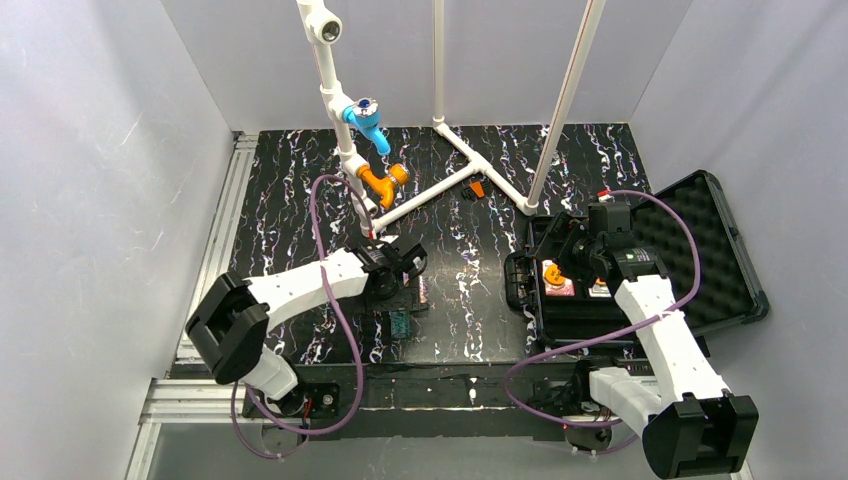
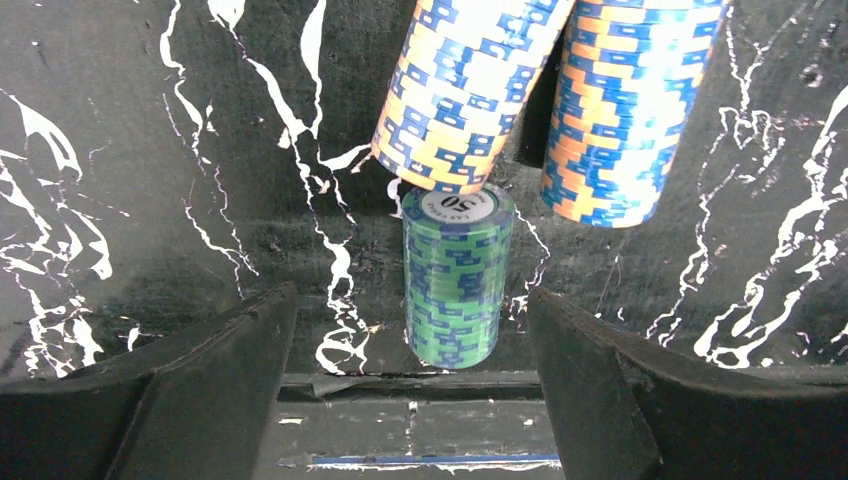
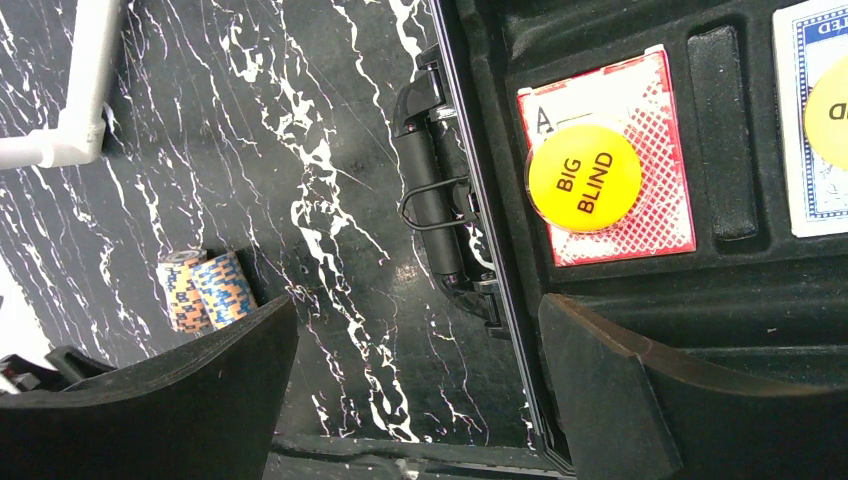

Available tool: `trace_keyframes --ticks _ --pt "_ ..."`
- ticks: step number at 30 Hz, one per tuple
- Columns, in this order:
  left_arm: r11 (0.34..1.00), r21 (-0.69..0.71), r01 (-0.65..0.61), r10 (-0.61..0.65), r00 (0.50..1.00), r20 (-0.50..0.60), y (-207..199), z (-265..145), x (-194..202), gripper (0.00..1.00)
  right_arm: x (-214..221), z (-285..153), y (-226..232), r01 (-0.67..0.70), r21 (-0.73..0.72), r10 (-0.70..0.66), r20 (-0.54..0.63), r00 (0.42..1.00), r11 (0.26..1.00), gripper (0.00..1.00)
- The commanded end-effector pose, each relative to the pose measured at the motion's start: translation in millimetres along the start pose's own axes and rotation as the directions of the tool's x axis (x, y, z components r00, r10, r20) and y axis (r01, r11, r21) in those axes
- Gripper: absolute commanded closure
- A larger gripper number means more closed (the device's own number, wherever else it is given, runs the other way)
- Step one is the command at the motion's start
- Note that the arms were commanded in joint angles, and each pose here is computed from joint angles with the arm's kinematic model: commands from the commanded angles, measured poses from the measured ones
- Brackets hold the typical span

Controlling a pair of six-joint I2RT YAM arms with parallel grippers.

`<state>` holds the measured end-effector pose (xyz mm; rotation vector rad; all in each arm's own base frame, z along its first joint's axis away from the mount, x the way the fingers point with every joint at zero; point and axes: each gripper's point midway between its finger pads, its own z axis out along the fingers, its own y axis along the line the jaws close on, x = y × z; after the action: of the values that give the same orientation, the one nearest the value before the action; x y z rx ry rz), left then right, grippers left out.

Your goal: Pack up texas hold em set

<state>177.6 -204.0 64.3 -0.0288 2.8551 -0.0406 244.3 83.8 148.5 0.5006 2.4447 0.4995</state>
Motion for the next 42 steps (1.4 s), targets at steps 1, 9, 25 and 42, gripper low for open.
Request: trace_keyframes --ticks 1,9,25,42 --pt "0.999 -0.04 0.02 -0.019 1.0 0.016 3.4 5.8 -1.1 0.17 -3.8 0.4 6.4 0.034 -0.036 -0.034 0.019 0.999 0.999 0.02" --pt "0.997 -0.041 0.061 -0.061 0.998 -0.007 1.8 11.6 5.5 0.16 1.2 5.7 4.8 0.03 -0.042 -0.03 0.005 1.0 0.999 0.02" --pt "0.996 -0.038 0.081 -0.084 0.994 -0.065 -13.8 27.6 14.1 0.23 3.9 7.6 4.9 0.039 -0.049 -0.039 -0.007 0.999 0.998 0.02" --pt "0.997 -0.036 0.062 -0.064 0.995 -0.079 -25.0 43.0 17.5 0.54 4.1 3.1 4.4 0.053 -0.051 -0.053 0.003 0.999 0.997 0.02"
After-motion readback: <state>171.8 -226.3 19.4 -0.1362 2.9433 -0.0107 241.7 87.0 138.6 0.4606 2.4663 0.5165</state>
